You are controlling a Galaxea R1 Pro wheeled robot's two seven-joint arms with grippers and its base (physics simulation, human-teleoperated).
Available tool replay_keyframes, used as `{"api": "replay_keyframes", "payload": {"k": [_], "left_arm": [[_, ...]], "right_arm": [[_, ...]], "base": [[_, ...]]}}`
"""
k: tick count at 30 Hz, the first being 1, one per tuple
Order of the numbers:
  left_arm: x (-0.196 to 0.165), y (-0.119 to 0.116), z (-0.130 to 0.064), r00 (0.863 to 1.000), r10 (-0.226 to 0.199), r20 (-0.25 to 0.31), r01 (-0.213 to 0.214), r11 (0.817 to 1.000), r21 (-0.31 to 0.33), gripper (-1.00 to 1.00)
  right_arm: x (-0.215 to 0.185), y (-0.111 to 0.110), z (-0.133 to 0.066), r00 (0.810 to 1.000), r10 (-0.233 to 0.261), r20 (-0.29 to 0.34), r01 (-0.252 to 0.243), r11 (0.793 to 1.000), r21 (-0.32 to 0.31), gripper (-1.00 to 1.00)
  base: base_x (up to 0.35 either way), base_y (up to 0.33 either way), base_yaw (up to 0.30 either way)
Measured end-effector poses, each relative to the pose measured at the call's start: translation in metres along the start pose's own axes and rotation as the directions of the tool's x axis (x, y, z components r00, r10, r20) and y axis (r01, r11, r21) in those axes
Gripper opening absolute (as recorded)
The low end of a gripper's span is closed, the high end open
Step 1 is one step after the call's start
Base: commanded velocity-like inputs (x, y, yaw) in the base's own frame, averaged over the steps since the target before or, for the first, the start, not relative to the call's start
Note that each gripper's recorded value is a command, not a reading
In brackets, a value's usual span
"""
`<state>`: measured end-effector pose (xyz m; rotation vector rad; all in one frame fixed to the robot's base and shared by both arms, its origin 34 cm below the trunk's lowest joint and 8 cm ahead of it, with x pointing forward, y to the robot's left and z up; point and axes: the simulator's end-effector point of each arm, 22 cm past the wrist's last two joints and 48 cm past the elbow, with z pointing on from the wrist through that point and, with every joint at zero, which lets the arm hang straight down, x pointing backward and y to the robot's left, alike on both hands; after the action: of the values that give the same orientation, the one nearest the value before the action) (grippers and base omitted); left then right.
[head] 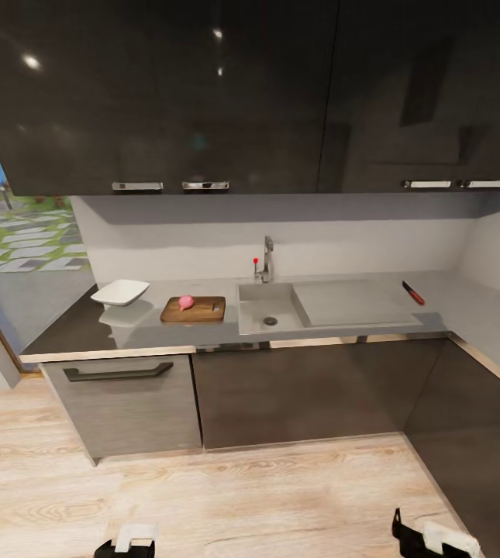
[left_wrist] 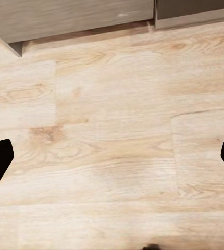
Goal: In the kitchen, take the Vidalia onion out of the sink, dice it on the chopping board with the paring knife, put the diced onion into the bowl on the countertop, then place both the paring knife and the chopping board into the sink.
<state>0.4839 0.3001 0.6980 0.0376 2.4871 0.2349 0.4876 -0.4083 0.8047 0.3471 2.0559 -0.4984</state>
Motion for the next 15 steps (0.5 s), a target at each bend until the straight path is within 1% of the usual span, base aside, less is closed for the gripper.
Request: {"api": "replay_keyframes", "payload": {"k": [3,5,8,10,11,13,15], "left_arm": [[0.001,0.002,0.000,1.000,0.001,-0.002,-0.001,1.000,-0.001,1.00],[0.001,0.002,0.000,1.000,0.001,-0.002,-0.001,1.000,-0.001,1.00],[0.001,0.003,0.000,1.000,0.002,-0.002,-0.002,1.000,-0.002,1.00],[0.001,0.003,0.000,1.000,0.002,-0.004,-0.002,1.000,-0.003,1.00],[0.001,0.004,0.000,1.000,0.002,-0.004,-0.002,1.000,-0.003,1.00],[0.001,0.004,0.000,1.000,0.002,-0.004,-0.002,1.000,-0.003,1.00],[0.001,0.004,0.000,1.000,0.002,-0.004,-0.002,1.000,-0.003,1.00]], "right_arm": [[-0.050,-0.011,0.011,1.000,-0.007,0.001,0.007,0.999,0.035,1.00],[-0.098,-0.020,0.013,1.000,-0.004,0.031,0.002,0.998,0.057,1.00],[-0.150,-0.033,0.011,0.998,-0.001,0.067,-0.004,0.997,0.080,1.00],[-0.197,-0.043,0.007,0.996,0.000,0.084,-0.008,0.995,0.098,1.00],[-0.208,-0.045,0.007,0.996,0.003,0.088,-0.012,0.995,0.102,1.00],[-0.248,-0.049,0.005,0.995,0.012,0.098,-0.023,0.993,0.113,1.00],[-0.274,-0.052,0.006,0.994,0.017,0.107,-0.030,0.992,0.121,1.00]], "base": [[0.000,0.000,0.000],[0.000,0.000,0.000],[0.000,0.000,0.000],[0.000,0.000,0.000],[0.000,0.000,0.000],[0.000,0.000,0.000],[0.000,0.000,0.000]]}}
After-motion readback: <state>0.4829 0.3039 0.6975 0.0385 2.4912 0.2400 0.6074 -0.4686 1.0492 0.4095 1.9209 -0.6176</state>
